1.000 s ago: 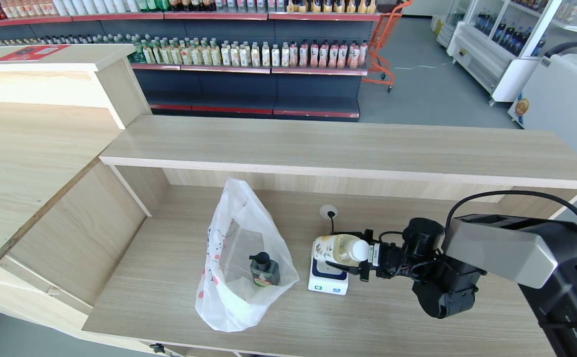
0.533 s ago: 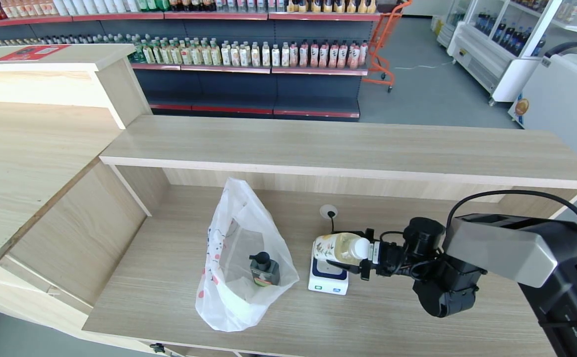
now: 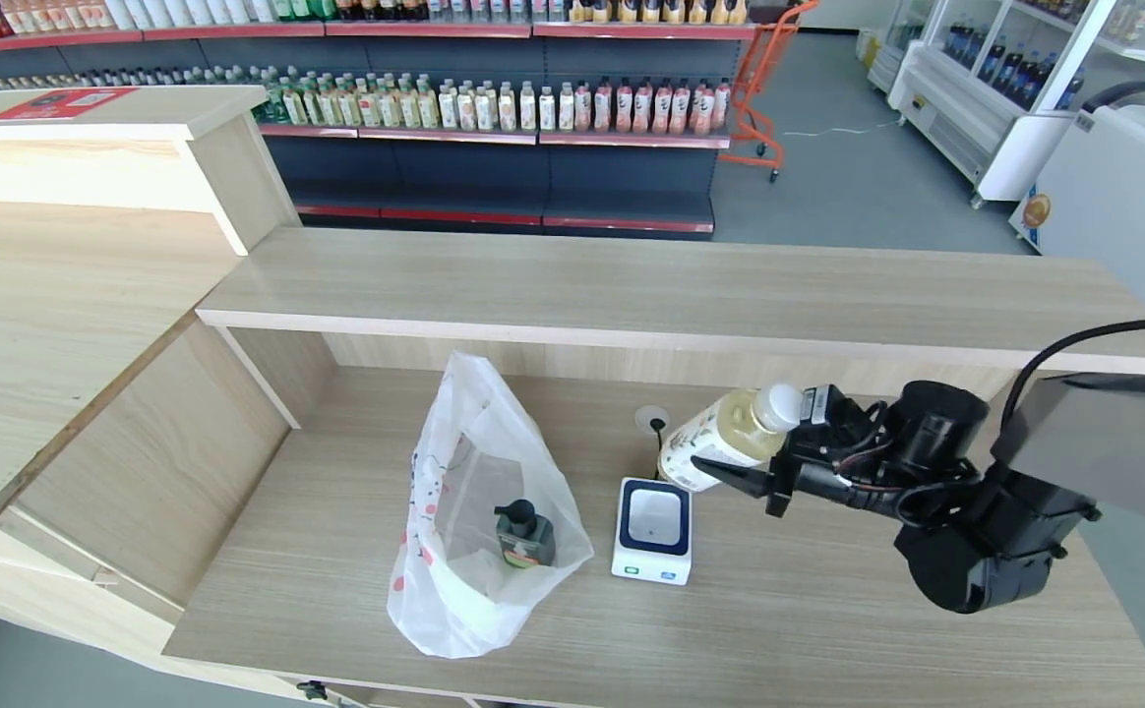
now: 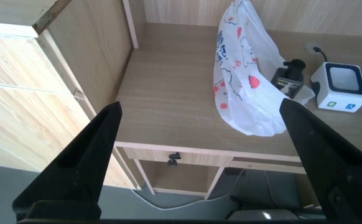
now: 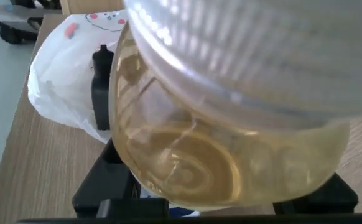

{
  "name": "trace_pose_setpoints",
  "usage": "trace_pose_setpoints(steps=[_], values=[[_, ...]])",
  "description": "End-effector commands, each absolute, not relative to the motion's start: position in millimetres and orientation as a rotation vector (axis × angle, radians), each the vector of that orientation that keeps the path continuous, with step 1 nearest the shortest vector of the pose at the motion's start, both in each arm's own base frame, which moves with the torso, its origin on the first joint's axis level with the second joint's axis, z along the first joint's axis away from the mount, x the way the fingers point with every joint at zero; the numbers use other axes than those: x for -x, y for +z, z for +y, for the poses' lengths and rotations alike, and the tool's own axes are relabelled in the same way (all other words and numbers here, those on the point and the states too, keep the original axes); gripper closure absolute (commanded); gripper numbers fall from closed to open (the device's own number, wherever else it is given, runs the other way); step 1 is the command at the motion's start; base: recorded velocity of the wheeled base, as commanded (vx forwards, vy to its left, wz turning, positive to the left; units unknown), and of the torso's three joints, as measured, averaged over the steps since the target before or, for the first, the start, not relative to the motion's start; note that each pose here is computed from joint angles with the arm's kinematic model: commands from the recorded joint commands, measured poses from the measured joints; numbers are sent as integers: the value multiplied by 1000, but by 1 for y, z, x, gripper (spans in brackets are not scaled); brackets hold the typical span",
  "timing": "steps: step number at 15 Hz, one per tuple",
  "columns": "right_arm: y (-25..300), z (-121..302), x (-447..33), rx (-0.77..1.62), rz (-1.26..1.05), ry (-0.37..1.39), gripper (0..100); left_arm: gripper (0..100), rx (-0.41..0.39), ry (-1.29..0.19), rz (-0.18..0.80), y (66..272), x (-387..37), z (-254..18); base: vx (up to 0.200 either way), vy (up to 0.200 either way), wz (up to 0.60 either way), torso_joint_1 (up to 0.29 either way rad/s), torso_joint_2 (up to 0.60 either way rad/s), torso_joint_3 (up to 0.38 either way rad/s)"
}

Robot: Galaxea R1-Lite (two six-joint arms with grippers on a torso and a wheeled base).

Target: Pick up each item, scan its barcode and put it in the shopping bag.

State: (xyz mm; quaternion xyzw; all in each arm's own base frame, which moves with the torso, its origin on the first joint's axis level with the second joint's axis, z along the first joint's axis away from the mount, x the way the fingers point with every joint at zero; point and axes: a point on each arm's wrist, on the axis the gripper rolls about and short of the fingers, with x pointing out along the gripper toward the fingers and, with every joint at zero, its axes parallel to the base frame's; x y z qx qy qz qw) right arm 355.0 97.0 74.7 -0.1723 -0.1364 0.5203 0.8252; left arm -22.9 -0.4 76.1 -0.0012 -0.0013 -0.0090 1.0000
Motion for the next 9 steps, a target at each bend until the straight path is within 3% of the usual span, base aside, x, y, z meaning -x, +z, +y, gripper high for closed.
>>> trace_pose_setpoints(steps=[1,5,9], values=[[118,86,-297,169,-176,970,100,0,3,-18,-3,76,23,0,0,0,0,0,0,0],[99,87,-276,-80,48,829,100,0,3,-18,-3,76,23,0,0,0,0,0,0,0],[94,84,-272,-156,108,774,100,0,3,-18,-3,76,23,0,0,0,0,0,0,0]])
